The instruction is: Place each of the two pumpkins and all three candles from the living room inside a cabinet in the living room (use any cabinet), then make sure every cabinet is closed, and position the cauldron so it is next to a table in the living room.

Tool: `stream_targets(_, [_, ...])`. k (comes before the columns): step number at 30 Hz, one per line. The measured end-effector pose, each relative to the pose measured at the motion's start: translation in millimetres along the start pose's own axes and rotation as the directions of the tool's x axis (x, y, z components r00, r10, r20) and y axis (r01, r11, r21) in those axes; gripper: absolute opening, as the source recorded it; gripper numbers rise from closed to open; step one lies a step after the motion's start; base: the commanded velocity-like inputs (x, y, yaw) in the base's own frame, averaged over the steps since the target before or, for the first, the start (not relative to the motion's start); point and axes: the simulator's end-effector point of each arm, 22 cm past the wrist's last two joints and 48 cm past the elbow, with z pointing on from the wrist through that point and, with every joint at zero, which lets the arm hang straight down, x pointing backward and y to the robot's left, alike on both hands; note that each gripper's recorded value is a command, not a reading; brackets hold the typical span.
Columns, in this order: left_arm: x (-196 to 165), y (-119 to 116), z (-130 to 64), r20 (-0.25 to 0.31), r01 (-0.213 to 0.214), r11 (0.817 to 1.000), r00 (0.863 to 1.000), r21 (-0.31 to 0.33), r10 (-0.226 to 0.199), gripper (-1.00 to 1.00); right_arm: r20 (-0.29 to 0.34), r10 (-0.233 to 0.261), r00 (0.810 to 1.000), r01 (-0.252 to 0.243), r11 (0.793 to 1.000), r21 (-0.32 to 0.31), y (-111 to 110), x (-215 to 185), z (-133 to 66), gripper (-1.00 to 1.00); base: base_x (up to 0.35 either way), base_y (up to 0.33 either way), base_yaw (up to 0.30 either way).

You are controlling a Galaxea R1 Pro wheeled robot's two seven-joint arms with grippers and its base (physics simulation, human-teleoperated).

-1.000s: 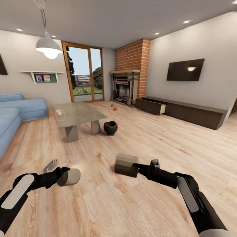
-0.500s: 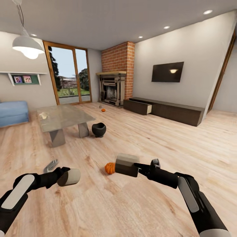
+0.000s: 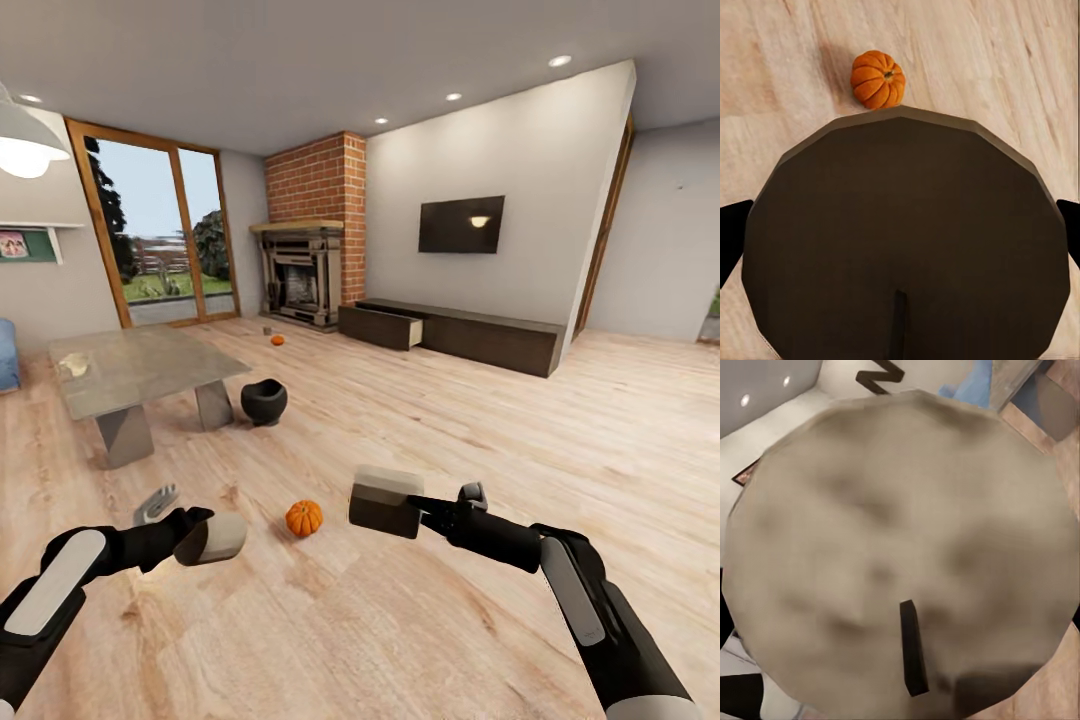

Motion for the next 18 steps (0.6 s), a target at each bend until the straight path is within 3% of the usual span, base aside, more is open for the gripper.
stream_targets(9, [-0.3, -4.2, -2.2, 0.003, -0.005, 1.0, 1.0, 0.008, 0.005, -1.0, 0.0, 0.008, 1.0, -0.008, 1.0, 0.005, -2.3, 1.5, 0.0, -1.0, 0.016, -0.073, -0.257])
stream_targets(18, [-1.8, -6.3, -4.8, 0.008, -0.006, 1.0, 1.0, 0.012, 0.006, -1.0, 0.002, 0.002, 1.0, -0.002, 1.0, 0.004, 0.5, 0.8, -0.2, -1.0, 0.261, -0.131, -0.233])
